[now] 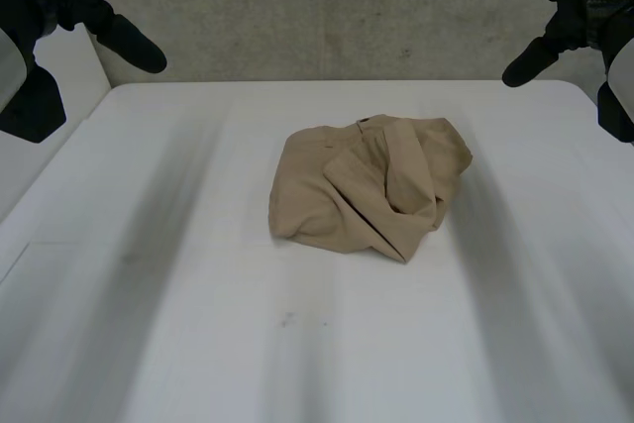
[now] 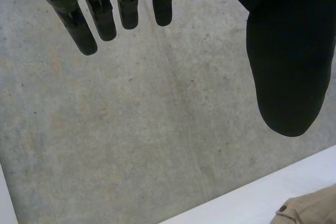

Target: Fold the shorts.

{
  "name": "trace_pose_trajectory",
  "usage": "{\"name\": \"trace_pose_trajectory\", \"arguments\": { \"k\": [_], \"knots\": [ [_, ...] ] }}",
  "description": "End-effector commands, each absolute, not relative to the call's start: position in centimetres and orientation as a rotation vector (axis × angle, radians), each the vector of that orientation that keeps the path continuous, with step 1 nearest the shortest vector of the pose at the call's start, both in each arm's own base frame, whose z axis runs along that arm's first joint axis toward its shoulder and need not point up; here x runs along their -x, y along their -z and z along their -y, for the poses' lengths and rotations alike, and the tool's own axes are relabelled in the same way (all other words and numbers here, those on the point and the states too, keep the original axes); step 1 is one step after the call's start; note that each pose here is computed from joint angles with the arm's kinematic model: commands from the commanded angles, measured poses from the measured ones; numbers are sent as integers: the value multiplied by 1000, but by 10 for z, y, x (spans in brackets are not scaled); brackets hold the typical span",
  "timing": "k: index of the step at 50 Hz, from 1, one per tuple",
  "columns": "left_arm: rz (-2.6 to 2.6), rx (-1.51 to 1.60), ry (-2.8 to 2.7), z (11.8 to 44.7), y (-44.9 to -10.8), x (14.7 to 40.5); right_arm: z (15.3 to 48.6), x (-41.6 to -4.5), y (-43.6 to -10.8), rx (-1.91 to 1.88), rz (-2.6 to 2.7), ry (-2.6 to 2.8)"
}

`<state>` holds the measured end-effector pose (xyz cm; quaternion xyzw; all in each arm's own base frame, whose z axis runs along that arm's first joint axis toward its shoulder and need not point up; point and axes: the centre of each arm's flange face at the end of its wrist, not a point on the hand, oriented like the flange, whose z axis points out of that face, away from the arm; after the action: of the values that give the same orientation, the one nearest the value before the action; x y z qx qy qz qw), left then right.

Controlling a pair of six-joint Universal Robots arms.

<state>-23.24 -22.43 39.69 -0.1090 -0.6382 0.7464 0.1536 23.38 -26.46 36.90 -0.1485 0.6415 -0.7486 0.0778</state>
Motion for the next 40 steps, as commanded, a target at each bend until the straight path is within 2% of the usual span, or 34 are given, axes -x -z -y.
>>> {"name": "trace_pose_trajectory", "arguments": {
  "k": [1, 15, 19, 20, 24, 26, 32, 40],
  "knots": [
    [1867, 323, -2112, 229, -389, 234, 266, -235, -366, 470, -1949, 2248],
    [1916, 340, -2070, 235, -374, 238, 268, -234, -364, 502, -1964, 2255],
    [1952, 378, -2044, 237, -363, 243, 266, -240, -356, 659, -1985, 2209],
    [1961, 393, -2037, 238, -359, 245, 264, -243, -345, 796, -2035, 2143],
    [2029, 530, -1969, 240, -331, 261, 261, -249, -298, 1161, -2202, 1872],
    [2080, 621, -1906, 242, -307, 272, 257, -252, -285, 1245, -2230, 1787],
    [2191, 773, -1718, 247, -231, 303, 255, -248, -250, 1234, -2294, 1699],
    [2271, 821, -1602, 264, -153, 320, 243, -244, -197, 1241, -2295, 1675]
  ]
}}
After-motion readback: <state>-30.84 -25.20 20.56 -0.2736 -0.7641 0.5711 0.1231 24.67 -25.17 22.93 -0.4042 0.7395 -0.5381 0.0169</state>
